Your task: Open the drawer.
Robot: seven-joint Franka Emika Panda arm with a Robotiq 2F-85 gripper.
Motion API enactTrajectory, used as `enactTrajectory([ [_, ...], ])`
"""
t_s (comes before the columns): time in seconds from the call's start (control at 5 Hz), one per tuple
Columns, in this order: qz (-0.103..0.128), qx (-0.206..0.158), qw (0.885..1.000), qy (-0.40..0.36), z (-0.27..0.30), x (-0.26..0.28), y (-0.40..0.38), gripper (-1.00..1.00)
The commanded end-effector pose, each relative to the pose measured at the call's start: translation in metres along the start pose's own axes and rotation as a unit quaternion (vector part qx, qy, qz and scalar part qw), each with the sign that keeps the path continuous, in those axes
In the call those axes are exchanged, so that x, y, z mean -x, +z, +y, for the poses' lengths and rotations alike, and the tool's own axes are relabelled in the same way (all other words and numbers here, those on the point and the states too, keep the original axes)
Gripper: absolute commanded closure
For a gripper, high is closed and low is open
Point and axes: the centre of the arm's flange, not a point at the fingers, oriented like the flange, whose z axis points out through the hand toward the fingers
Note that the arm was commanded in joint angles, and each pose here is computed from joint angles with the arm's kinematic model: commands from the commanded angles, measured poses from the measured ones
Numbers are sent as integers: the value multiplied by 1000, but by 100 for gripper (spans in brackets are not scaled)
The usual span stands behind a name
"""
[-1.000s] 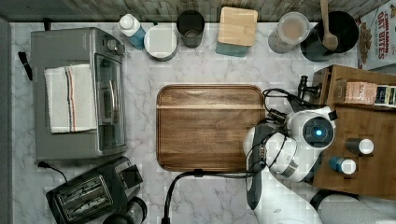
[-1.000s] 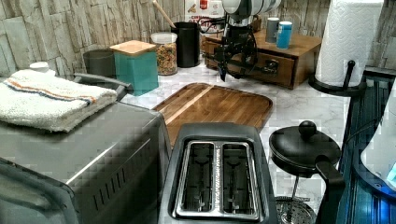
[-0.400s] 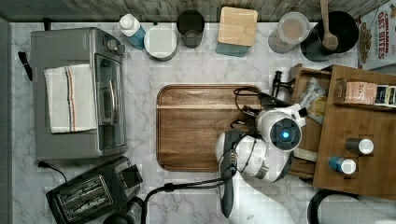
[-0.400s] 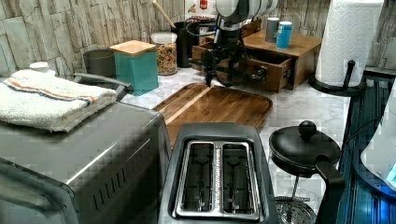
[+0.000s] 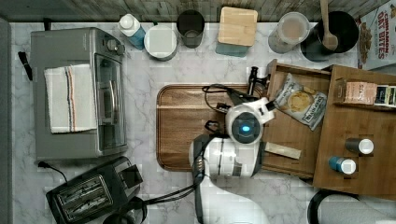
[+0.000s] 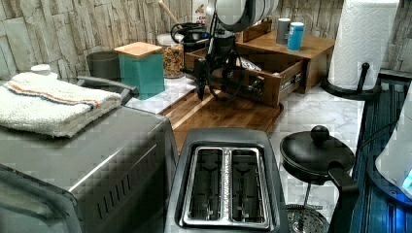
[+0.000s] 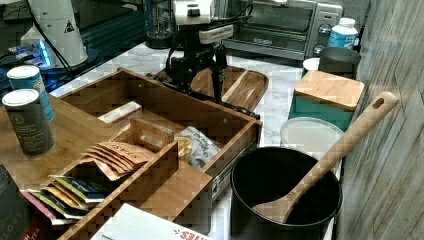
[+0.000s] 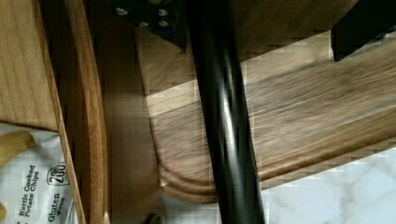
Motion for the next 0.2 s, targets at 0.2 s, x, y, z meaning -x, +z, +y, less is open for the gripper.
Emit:
enactTrajectory([
  [0.2,18,-83,994,-67,-117,32,-32,-100],
])
